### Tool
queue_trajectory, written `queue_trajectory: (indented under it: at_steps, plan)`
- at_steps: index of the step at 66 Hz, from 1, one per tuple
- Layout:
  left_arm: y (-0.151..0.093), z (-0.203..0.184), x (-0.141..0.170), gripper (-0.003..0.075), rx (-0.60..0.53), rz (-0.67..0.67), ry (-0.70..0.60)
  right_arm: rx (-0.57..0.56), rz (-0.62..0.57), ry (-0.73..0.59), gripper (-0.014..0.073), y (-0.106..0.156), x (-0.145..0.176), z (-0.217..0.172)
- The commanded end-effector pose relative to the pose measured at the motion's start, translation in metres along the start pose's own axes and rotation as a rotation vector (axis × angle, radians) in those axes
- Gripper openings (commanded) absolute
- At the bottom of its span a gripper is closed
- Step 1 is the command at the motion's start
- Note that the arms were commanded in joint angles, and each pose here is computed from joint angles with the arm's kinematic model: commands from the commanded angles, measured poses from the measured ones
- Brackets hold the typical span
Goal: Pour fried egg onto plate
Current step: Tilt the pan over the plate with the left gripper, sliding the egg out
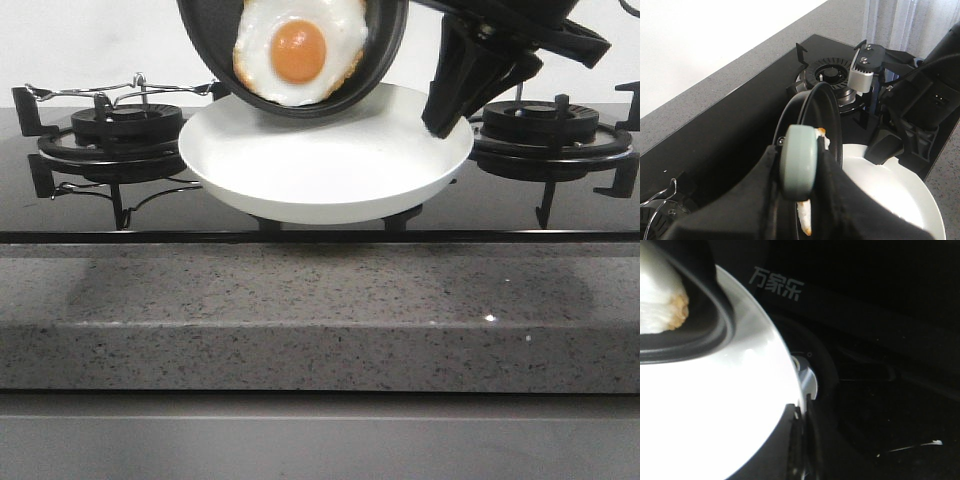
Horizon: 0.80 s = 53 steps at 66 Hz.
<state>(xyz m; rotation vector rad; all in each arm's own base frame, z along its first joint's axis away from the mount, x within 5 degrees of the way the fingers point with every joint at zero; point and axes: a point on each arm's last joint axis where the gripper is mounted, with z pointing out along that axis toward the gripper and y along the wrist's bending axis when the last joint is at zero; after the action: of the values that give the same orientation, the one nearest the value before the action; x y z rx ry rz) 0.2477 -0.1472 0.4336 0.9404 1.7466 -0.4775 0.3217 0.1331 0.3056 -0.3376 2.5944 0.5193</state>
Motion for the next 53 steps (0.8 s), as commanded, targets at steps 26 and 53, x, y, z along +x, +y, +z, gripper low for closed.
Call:
queue_trajectory:
  at_steps: [26,53]
  plan:
    - [0.0,-0.033,-0.03,-0.002,-0.141,0.092,-0.188,-0.029,-0.003,-0.103,-0.0067,0.008,-0.009,-0.02]
    - [0.007,-0.037,-0.029,-0.002,-0.166,0.046,-0.193,-0.029,-0.003,-0.103,-0.0067,0.008,-0.009,-0.02]
